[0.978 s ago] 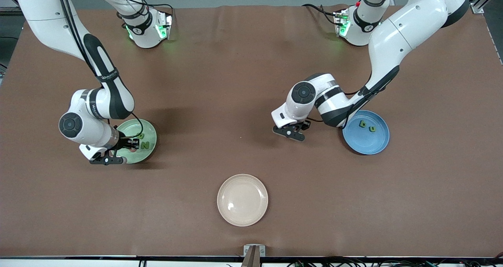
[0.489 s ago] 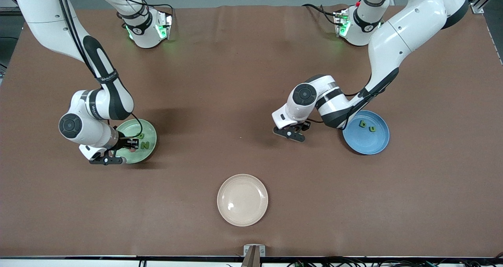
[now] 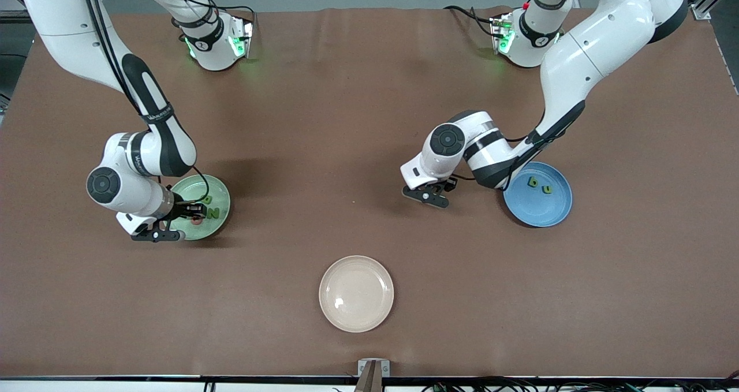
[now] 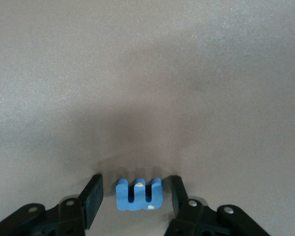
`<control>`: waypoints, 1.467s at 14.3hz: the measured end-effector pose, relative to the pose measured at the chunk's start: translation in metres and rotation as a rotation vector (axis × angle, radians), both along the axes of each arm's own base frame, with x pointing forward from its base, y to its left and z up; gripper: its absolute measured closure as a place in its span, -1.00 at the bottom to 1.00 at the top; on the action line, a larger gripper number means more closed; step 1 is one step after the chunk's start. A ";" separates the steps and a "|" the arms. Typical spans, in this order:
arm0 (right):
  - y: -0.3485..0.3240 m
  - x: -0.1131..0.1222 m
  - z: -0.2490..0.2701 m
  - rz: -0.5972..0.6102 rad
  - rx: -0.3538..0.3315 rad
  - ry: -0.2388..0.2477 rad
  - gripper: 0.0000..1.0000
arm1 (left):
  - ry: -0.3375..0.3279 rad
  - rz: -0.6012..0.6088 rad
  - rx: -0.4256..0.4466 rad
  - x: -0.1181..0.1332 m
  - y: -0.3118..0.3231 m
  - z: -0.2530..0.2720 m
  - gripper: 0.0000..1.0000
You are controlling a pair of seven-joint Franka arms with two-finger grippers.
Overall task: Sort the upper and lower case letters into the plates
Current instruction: 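Carry the m to the blue plate while the right arm returns to rest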
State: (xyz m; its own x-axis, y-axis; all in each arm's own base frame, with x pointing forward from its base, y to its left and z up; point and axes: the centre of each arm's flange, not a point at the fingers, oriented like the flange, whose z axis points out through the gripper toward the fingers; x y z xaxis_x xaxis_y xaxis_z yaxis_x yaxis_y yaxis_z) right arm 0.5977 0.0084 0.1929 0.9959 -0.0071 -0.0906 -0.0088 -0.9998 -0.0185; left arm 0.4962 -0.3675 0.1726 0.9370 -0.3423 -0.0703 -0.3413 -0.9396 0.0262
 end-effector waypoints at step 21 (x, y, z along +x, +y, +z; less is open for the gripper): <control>-0.033 0.006 0.336 -0.061 -0.030 0.086 -1.00 | 0.009 -0.016 0.037 0.039 0.062 0.099 0.20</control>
